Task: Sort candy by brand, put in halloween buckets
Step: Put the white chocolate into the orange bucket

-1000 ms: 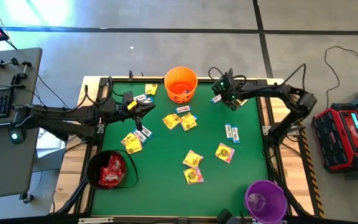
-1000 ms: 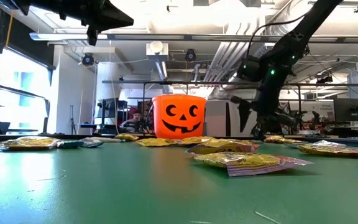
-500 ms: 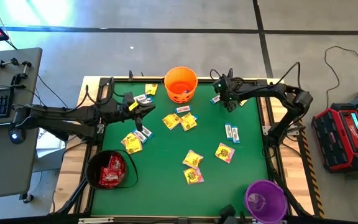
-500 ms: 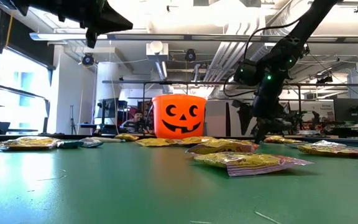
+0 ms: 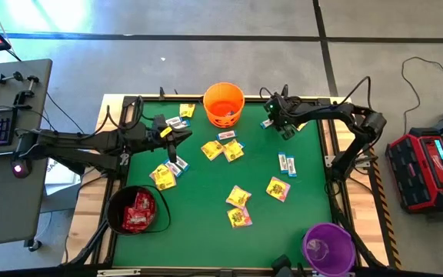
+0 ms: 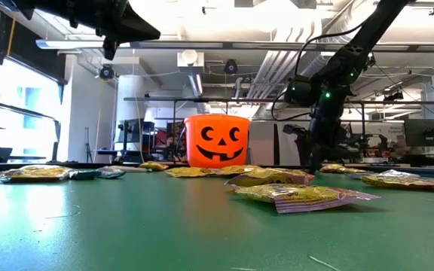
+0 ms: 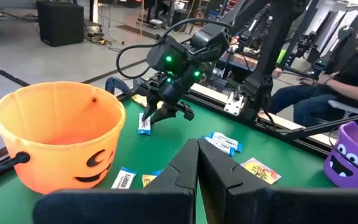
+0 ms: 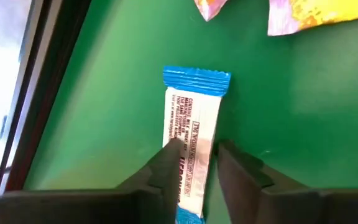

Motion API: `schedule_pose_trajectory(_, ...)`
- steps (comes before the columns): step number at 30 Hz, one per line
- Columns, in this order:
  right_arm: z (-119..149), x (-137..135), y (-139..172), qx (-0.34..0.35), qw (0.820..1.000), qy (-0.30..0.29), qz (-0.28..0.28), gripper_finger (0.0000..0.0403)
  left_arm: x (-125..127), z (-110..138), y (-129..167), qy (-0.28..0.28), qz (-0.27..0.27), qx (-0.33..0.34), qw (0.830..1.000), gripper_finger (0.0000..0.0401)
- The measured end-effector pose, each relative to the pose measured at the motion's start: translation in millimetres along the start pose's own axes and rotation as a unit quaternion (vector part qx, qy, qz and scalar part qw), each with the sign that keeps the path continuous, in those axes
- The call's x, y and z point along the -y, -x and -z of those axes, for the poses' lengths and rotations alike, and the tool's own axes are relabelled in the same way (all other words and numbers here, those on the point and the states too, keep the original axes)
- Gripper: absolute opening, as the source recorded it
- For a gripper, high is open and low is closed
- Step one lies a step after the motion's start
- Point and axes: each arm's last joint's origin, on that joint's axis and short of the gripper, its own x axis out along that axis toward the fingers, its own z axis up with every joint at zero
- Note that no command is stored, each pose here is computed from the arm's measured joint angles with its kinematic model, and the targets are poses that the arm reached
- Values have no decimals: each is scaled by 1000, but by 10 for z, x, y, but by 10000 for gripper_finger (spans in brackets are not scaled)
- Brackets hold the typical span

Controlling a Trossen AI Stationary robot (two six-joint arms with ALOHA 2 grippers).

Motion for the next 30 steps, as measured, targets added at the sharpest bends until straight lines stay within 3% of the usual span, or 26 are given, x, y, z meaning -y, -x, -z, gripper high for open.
schedule_pose_trajectory(8,1,-14,-5,-3,1000,14,-8,5,-2,3,0,-1,-1,-2,1000,0)
schedule_pose_trajectory(15,9,-39,43,-14,999,42,-25,1,-2,4,0,-1,-1,-2,1000,0)
schedule_pose_trajectory(22,-29,-83,201,-11,990,132,-55,1,-1,4,0,-1,0,-2,1000,0)
schedule_pose_trajectory(30,-44,-178,393,0,967,227,-115,1,-1,3,0,-1,0,-2,1000,0)
